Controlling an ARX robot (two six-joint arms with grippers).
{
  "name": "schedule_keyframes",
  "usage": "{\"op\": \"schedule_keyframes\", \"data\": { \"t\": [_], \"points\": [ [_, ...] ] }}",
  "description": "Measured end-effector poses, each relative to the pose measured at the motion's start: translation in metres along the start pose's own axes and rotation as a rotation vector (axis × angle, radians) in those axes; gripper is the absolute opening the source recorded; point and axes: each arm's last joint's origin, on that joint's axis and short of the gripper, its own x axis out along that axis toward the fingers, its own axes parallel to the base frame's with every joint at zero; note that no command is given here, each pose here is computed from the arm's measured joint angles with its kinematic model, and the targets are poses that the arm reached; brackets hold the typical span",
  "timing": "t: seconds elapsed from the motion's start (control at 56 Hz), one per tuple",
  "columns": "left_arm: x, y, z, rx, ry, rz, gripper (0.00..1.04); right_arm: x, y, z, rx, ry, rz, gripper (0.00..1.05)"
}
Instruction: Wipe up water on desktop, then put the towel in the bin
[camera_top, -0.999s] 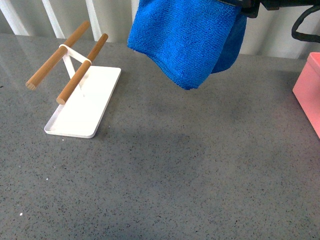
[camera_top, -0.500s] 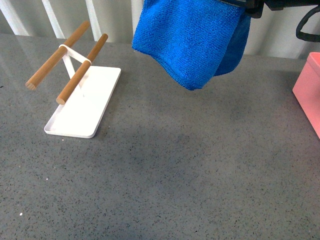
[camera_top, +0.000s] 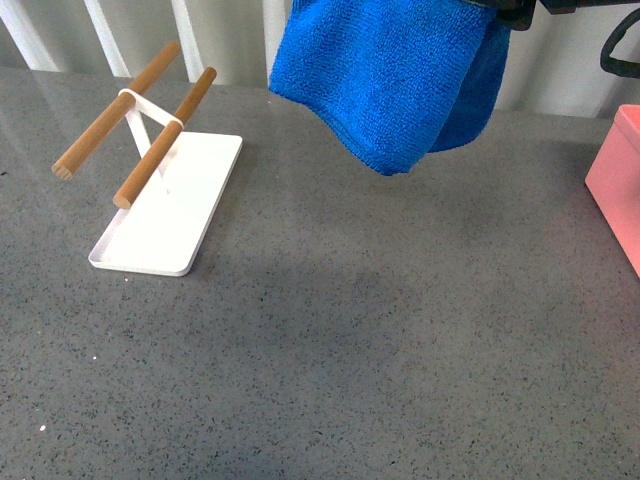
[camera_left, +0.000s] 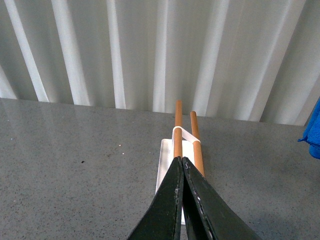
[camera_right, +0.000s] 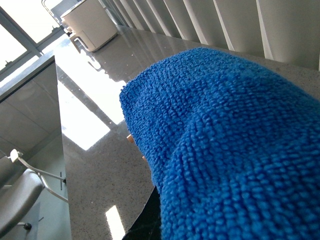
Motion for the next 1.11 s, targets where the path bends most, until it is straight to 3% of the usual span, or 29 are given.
{"op": "schedule_keyframes", "data": {
  "t": [0.999,1.106],
  "points": [
    [-0.032,0.000,-0.002,0.000,0.002,0.000,0.04,-0.004,-0.003,-0.011,0.012,0.026,-0.031,0.05],
    [-0.032,0.000,-0.002,0.000,0.002,0.000,0.21,-0.006,-0.006,-0.018,0.027,0.061,-0.066,0.05]
  ]
}}
